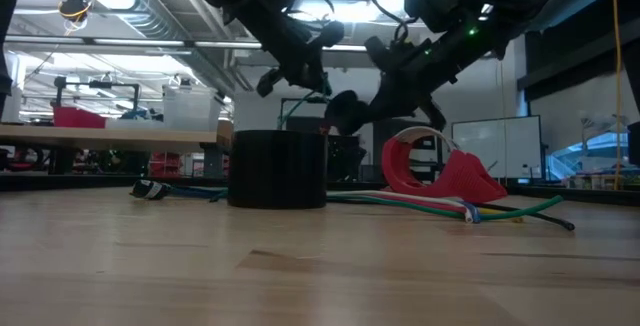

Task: Coil cords
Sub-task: Coil the green wire onto the black spool

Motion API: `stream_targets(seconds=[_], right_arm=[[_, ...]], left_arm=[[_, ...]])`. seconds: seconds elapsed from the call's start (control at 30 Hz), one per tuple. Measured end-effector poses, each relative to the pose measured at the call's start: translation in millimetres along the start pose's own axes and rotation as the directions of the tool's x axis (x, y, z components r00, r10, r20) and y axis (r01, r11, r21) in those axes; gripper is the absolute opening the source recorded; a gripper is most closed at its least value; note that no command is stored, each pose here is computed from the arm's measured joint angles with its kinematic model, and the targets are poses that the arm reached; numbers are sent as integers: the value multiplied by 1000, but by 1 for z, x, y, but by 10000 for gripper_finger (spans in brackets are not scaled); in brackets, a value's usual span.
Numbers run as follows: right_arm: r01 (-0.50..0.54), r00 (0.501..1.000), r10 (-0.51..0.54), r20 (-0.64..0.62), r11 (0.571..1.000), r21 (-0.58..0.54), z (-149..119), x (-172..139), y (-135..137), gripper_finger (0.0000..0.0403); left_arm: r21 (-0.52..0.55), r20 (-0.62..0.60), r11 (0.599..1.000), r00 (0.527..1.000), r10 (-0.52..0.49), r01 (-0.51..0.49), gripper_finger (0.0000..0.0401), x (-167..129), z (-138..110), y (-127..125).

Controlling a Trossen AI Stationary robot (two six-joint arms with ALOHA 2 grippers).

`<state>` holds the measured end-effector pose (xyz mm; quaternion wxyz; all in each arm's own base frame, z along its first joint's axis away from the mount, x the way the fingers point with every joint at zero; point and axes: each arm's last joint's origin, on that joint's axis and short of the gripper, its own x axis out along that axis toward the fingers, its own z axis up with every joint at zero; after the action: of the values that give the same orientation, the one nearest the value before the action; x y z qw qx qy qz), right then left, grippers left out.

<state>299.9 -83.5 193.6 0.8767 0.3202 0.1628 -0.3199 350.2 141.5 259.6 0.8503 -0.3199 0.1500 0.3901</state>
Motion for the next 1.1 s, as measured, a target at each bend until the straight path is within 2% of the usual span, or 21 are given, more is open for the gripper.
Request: stream_targets(seconds=[0.27,0.4,0.53,0.8,1.1], right_arm=[[204,970,-201,136,979,-11,3,-1,-7,3],[248,958,-241,155,968,-31,2,-1,-9,3],[271,952,-258,163,960,-64,2,-1,-10,3],[274,953,-256,160,956,-106,2,-1,-10,3],[235,966,-221,132,966,-110,2,-1,-9,3]], left_arm=[[29,-72,999,997,32,-30,0,-1,-8,3],[39,-120,998,991,59,-55,0,-1,-12,6],[38,-182,999,983,34,-27,0,-2,-15,7],[-75,-304,980,932,-197,183,0,0,-11,3],[-148,-170,942,930,-325,302,0,3,11,1]])
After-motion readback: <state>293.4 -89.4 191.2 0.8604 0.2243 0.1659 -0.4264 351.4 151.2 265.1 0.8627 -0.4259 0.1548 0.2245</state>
